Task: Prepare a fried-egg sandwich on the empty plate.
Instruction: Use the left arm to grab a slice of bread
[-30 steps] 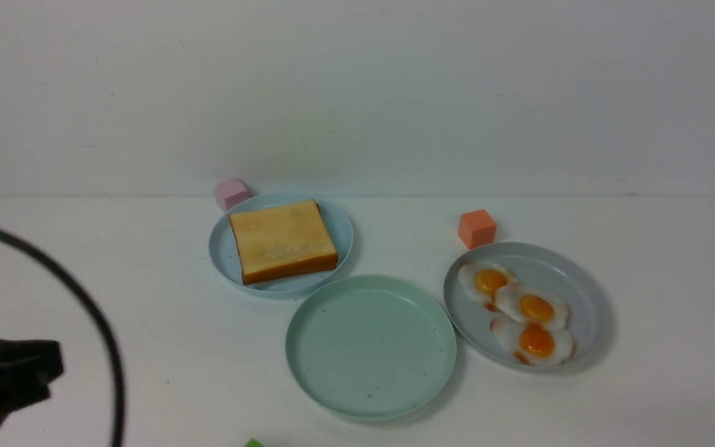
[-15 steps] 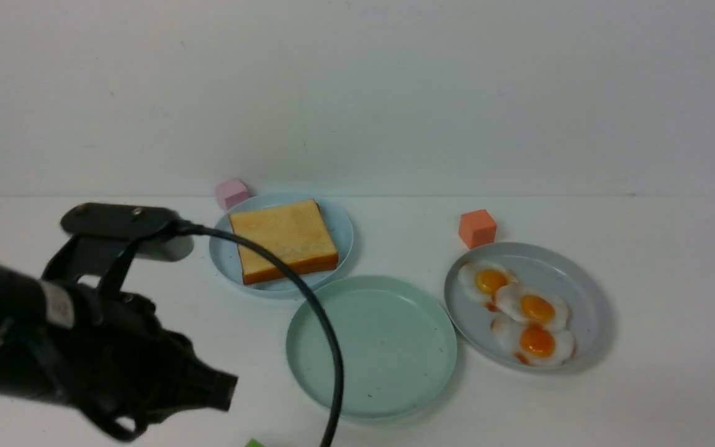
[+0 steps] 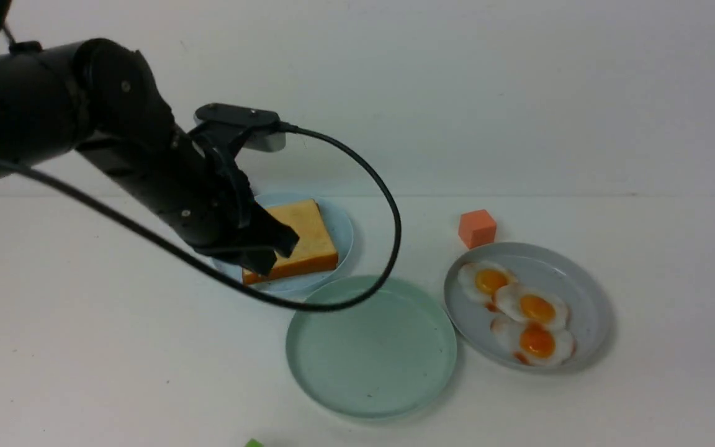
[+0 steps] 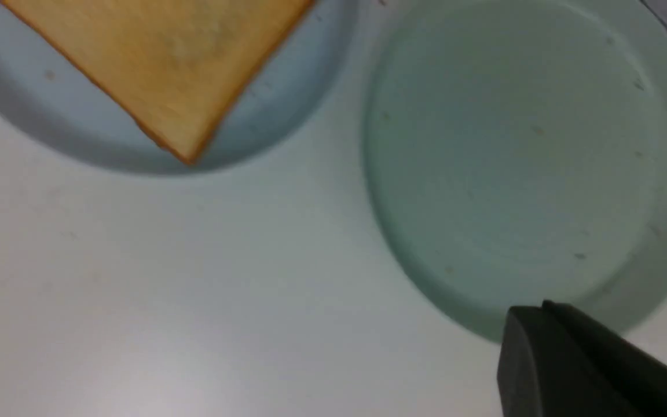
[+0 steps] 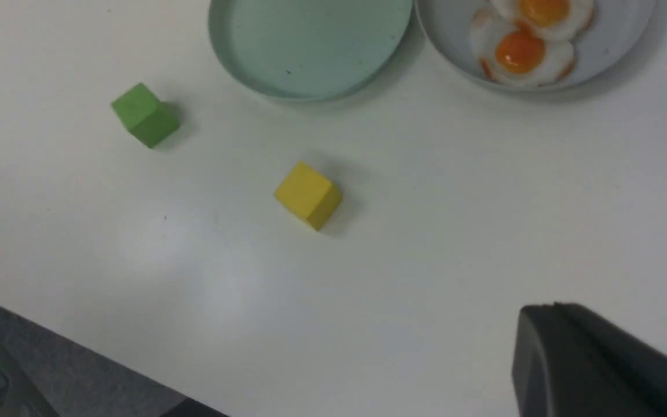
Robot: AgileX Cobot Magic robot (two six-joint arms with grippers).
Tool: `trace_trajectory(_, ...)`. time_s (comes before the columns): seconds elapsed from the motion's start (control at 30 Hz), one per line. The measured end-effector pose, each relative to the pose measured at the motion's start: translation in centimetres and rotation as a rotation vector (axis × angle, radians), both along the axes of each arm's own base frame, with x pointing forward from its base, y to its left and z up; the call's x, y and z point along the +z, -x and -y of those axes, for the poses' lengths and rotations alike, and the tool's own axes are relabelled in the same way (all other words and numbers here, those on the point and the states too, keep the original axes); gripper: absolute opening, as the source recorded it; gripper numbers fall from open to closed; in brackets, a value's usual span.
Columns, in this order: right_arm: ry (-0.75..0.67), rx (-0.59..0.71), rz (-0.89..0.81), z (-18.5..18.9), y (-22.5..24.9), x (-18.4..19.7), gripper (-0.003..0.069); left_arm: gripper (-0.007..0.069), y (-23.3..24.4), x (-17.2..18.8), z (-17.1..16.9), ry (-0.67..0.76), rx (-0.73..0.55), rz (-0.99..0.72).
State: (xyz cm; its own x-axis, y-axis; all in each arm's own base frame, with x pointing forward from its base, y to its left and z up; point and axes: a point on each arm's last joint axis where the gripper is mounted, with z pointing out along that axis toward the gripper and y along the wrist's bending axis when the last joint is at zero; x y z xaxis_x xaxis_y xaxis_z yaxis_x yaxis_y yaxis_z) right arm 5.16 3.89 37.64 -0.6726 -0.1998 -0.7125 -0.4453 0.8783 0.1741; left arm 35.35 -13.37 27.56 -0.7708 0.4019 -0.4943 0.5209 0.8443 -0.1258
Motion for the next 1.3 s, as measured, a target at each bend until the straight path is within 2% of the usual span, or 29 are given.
trace_trajectory(0.13, -0.019, 0.080, 0.034, -0.4, 0.6, 1.4, 0.0003, -0.0013, -2.8, -0.7, 0.4, -0.037, -0.081, 0.047)
trace_trajectory(0.27, -0.020, 0.093, 0.034, -0.4, 0.7, 1.5, 0.0005, 0.0020, -5.1, -2.0, 1.1, -0.066, -0.153, 0.073)
trace_trajectory(0.43, -0.021, 0.097, 0.032, -0.4, 0.7, 1.5, 0.0006, 0.0164, -6.9, -4.0, 1.4, -0.150, -0.252, 0.117)
trace_trajectory(0.47, -0.022, 0.098, 0.031, -0.5, 0.7, 1.5, 0.0008, 0.0241, -7.3, -4.8, 1.4, -0.176, -0.282, 0.134)
trace_trajectory(0.57, -0.023, 0.099, 0.031, -0.5, 0.7, 1.5, 0.0010, 0.0353, -8.2, -6.4, 1.4, -0.221, -0.330, 0.167)
trace_trajectory(0.63, -0.023, 0.098, 0.032, -0.5, 0.7, 1.5, 0.0011, 0.0401, -8.6, -7.4, 1.5, -0.237, -0.350, 0.176)
trace_trajectory(0.73, -0.024, 0.098, 0.034, -0.5, 0.7, 1.5, 0.0014, 0.0426, -9.0, -8.8, 1.6, -0.254, -0.372, 0.177)
trace_trajectory(0.97, -0.027, 0.097, 0.036, -0.5, 0.7, 1.5, 0.0019, 0.0415, -9.7, -10.2, 1.5, -0.295, -0.391, 0.198)
trace_trajectory(1.03, -0.027, 0.097, 0.036, -0.5, 0.7, 1.5, 0.0022, 0.0364, -9.9, -10.6, 1.4, -0.325, -0.404, 0.210)
trace_trajectory(1.07, -0.027, 0.097, 0.036, -0.5, 0.7, 1.5, 0.0022, 0.0364, -10.0, -10.6, 1.4, -0.327, -0.403, 0.212)
trace_trajectory(1.13, -0.027, 0.096, 0.035, -0.5, 0.7, 1.5, 0.0022, 0.0244, -10.0, -10.6, 1.4, -0.340, -0.404, 0.215)
trace_trajectory(1.17, -0.027, 0.096, 0.035, -0.5, 0.7, 1.5, 0.0022, 0.0244, -10.0, -10.6, 1.4, -0.340, -0.404, 0.215)
trace_trajectory(1.23, -0.028, 0.095, 0.034, -0.5, 0.7, 1.5, 0.0025, 0.0116, -10.0, -10.5, 1.4, -0.344, -0.407, 0.214)
trace_trajectory(1.3, -0.028, 0.095, 0.034, -0.5, 0.7, 1.5, 0.0028, 0.0048, -9.9, -10.3, 1.5, -0.345, -0.410, 0.216)
